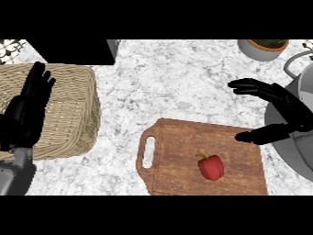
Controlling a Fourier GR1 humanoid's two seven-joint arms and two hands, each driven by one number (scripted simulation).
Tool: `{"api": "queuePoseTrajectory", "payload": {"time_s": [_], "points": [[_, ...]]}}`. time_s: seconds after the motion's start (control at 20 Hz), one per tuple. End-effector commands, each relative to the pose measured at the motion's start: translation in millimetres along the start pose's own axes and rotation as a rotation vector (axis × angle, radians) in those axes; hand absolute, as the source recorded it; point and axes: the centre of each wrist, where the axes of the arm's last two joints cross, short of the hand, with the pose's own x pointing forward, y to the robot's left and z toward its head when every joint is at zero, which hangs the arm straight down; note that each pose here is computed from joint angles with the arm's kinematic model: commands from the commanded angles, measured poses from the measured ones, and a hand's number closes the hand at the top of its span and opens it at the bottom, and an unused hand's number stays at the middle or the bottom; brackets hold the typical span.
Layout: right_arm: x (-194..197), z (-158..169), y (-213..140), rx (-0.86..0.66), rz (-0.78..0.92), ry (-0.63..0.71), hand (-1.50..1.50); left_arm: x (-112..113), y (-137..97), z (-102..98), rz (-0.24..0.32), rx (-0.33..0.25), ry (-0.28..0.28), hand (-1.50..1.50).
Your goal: Pick the bell pepper from the cutting board and place it in the pot
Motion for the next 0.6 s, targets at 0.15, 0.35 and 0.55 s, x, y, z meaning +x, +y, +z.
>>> {"api": "queuePoseTrajectory", "payload": {"time_s": [0.15,0.35,0.55], "points": [[29,-16,-12,0.282,0.101,0.034,-1.50,-5,9,-1,0.009,0.018,0.050,0.00],[59,-30,-4,0.541,0.221,0.143,-1.50,-11,22,10,-0.017,0.032,0.034,0.00],[83,-56,15,0.688,0.395,0.184,-1.50,-8,5,1,-0.006,0.025,0.029,0.00]]}}
